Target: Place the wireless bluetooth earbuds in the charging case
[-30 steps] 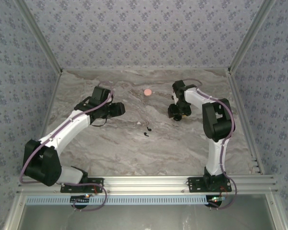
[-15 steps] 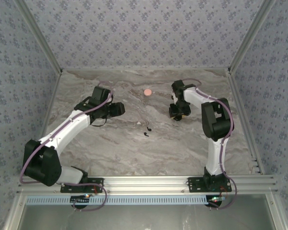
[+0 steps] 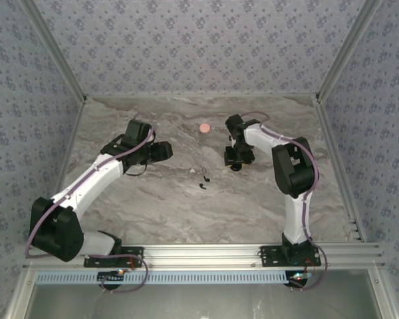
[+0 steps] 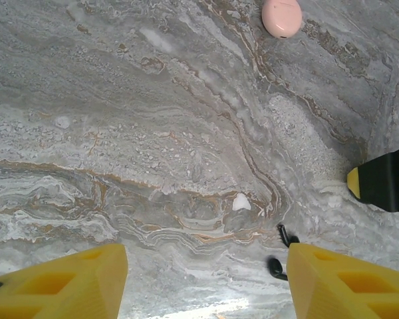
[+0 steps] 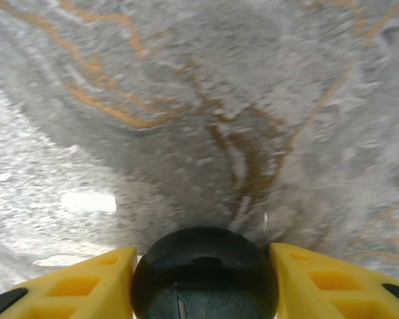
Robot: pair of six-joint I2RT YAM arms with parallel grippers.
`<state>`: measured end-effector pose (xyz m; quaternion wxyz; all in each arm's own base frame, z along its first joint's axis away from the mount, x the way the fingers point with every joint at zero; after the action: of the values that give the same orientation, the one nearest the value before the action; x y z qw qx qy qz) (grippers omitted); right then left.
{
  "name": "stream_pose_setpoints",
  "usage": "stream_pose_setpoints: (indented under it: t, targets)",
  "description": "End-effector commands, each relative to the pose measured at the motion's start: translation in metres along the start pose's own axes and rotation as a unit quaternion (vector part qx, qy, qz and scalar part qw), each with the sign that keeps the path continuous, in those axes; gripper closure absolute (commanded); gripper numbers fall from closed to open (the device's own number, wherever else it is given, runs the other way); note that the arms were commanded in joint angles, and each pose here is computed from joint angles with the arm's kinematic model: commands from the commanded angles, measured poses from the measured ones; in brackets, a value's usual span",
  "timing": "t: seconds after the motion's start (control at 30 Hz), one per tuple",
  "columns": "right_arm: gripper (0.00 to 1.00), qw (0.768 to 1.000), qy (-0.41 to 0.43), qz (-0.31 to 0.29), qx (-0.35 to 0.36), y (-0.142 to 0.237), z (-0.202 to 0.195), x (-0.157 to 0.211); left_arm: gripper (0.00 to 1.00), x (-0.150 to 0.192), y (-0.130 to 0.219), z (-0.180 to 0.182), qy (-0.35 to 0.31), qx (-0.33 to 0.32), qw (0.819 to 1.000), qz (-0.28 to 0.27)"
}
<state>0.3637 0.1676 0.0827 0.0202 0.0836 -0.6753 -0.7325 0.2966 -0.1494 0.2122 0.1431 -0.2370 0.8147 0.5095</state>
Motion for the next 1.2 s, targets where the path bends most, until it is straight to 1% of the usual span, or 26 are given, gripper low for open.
stream_pose_setpoints:
  t: [0.0,0.2,0.37,0.43,0.6,0.7,0.8,0.9,1.03,1.17]
  targets:
    - [0.49,0.999,-0.039,-0.006,-0.014,-0.002,0.019,-0.007,0.36,0.006,0.004,0.002,-0.003,-0.005,1.0,0.003]
    - [0.5,0.998,-0.052,-0.018,-0.031,-0.005,0.046,-0.016,0.36,0.008,0.002,0.002,-0.003,0.001,1.0,0.008]
    - [0.49,0.997,-0.056,-0.017,-0.041,-0.01,0.059,-0.023,0.35,0.011,-0.002,0.002,-0.004,0.007,1.0,0.016]
    - [0.47,0.997,-0.056,-0.018,-0.047,-0.01,0.063,-0.024,0.35,0.012,-0.004,0.0,-0.004,0.013,1.0,0.02]
    - [0.36,0.997,-0.049,-0.023,-0.062,-0.002,0.065,-0.027,0.35,0.015,-0.013,-0.005,-0.006,0.032,0.999,0.037]
    - [0.34,0.996,-0.045,-0.034,-0.074,0.008,0.063,-0.029,0.35,0.018,-0.022,-0.013,-0.014,0.044,0.998,0.052]
    - [0.34,0.993,-0.043,-0.059,-0.093,0.021,0.057,-0.032,0.36,0.02,-0.033,-0.025,-0.025,0.054,0.996,0.067]
    - [0.34,0.99,-0.036,-0.075,-0.113,0.032,0.05,-0.034,0.39,0.024,-0.046,-0.044,-0.037,0.079,0.993,0.084]
    - [0.35,0.99,-0.022,-0.076,-0.115,0.038,0.039,-0.036,0.46,0.027,-0.069,-0.068,-0.045,0.105,0.987,0.109]
    - [0.43,0.989,-0.02,-0.062,-0.129,0.034,0.028,-0.04,0.53,0.03,-0.094,-0.088,-0.044,0.126,0.982,0.135]
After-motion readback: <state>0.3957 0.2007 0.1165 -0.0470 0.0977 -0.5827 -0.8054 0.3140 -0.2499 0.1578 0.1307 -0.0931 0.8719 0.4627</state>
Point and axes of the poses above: each hand's point on the last joint's axis, 136 mm out from that joint toward the fingers, its own y axis back along the fingers, its own z axis along the line the jaws close on, x = y × z, the point moved 6 cm from there along y, back along the fingers, and after that the axes turned 3 degrees about y, right-handed, at the moved point
